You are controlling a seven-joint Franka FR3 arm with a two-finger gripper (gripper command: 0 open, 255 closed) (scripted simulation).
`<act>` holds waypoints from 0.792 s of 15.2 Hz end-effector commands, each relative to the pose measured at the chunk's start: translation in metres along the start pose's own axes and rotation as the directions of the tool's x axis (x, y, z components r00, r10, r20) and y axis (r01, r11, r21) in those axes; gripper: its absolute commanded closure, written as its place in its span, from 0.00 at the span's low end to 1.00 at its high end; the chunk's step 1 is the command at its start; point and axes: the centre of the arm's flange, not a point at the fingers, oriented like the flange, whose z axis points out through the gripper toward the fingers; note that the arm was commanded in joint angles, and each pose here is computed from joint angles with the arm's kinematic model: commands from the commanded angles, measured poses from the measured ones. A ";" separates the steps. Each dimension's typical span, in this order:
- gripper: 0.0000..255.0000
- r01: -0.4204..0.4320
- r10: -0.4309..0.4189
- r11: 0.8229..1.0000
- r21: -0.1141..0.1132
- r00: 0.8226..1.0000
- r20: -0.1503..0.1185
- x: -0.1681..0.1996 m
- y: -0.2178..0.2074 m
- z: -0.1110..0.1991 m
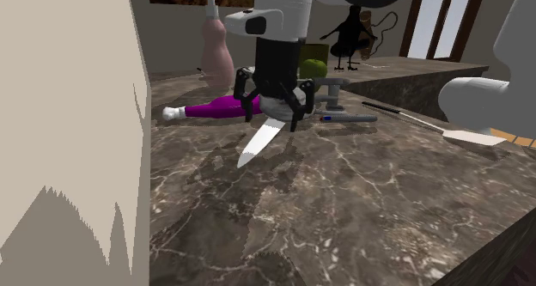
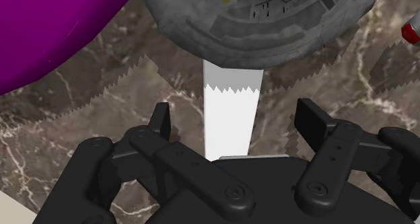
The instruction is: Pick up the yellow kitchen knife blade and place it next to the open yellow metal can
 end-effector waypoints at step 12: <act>1.00 0.000 0.000 1.000 0.000 1.000 0.000 0.000 0.000 0.000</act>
